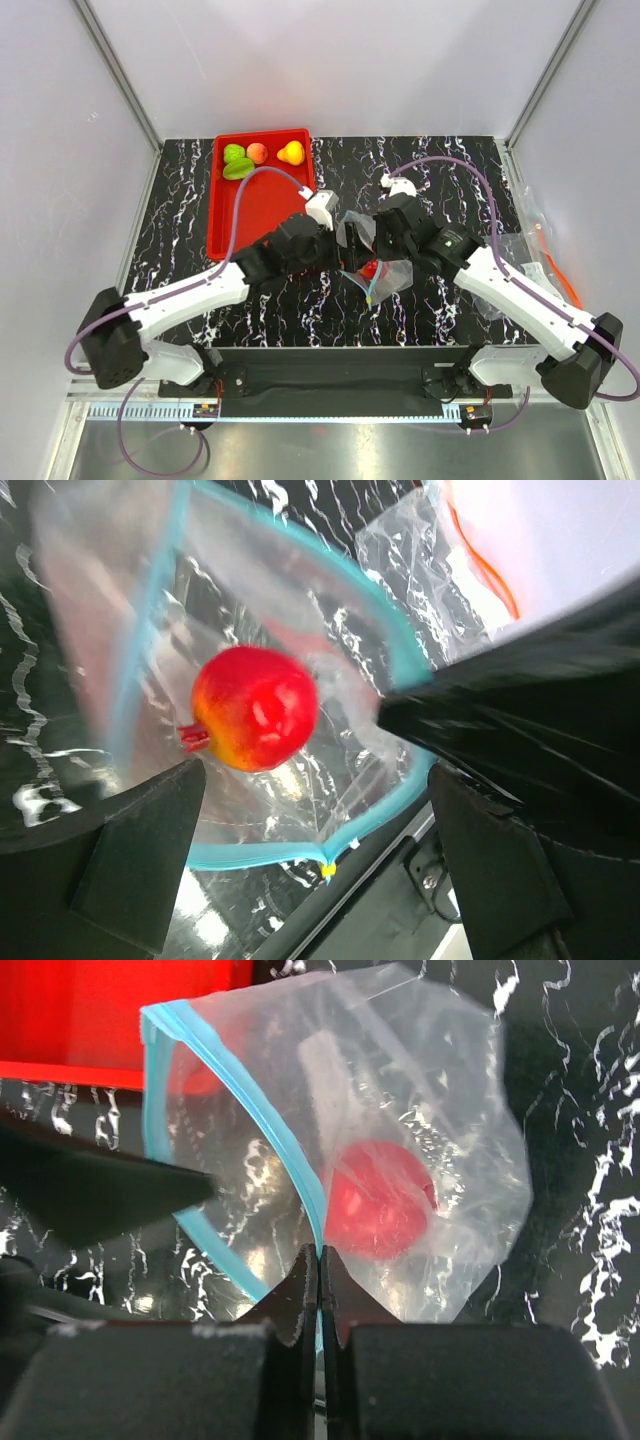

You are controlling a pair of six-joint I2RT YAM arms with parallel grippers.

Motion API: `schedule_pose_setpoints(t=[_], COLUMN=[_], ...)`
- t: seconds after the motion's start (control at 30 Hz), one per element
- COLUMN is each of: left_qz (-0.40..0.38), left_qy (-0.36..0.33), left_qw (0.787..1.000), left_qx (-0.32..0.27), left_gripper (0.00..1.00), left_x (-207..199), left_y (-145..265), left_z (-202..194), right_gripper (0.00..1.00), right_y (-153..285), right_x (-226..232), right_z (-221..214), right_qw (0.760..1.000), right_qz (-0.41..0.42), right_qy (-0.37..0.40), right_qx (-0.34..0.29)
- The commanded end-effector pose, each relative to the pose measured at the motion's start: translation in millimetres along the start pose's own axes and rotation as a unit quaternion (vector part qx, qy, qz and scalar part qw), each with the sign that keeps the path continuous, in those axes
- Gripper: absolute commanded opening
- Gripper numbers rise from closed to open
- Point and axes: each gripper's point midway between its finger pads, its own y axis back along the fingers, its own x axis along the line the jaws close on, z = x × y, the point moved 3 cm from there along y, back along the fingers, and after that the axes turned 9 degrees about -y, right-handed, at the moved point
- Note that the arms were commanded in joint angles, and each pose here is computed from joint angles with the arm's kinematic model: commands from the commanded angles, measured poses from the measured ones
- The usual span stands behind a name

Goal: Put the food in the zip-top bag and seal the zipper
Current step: Place the fake fruit in the zipper food storage bag, then adjust the zipper food storage bag at the center of the board.

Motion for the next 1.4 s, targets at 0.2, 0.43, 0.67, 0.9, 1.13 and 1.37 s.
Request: schedule_pose_setpoints(t=[0.2,0.43,0.67,0.9,1.13,1.37], left_qz=[0.049,0.040,0.009,-0.038,-0.159,-0.137], left_qy=[-0.074,-0.059,-0.053,-0.059,-0.048,-0.024], left_qw=[0.996,0.997,0.997,0.993,0.983,0.984], left_qx=[-0.007,0.028,0.063,0.098,0.084,0.109], left_gripper=[0.98,0.97,0.50,0.05,0.03,0.04], left_x=[7.9,15.3,12.1,-3.5,-58.0,-22.8], left_y=[47.1,14.0,-15.9,-11.0,23.3,15.9], left_z=[21.1,-2.7,-23.1,9.0,59.9,36.5], right_gripper=[0.00,0.00,0.00,0.00,0.00,0.00], right_y=[8.5,6.8,7.9,7.7,-1.2,41.3], right_x=[-12.9,-11.1,-14.6,-39.5,-60.4,-68.5], right_z=[7.1,6.0,6.7,19.7,31.2,66.7], right_qw=[0.999,0.998,0.998,0.989,0.978,0.985], right_qz=[-0.010,-0.008,-0.018,-0.143,-0.203,-0.164], right_qy=[-0.041,-0.047,-0.048,0.019,0.051,-0.001], right_qx=[-0.035,-0.032,-0.035,-0.007,0.027,-0.061])
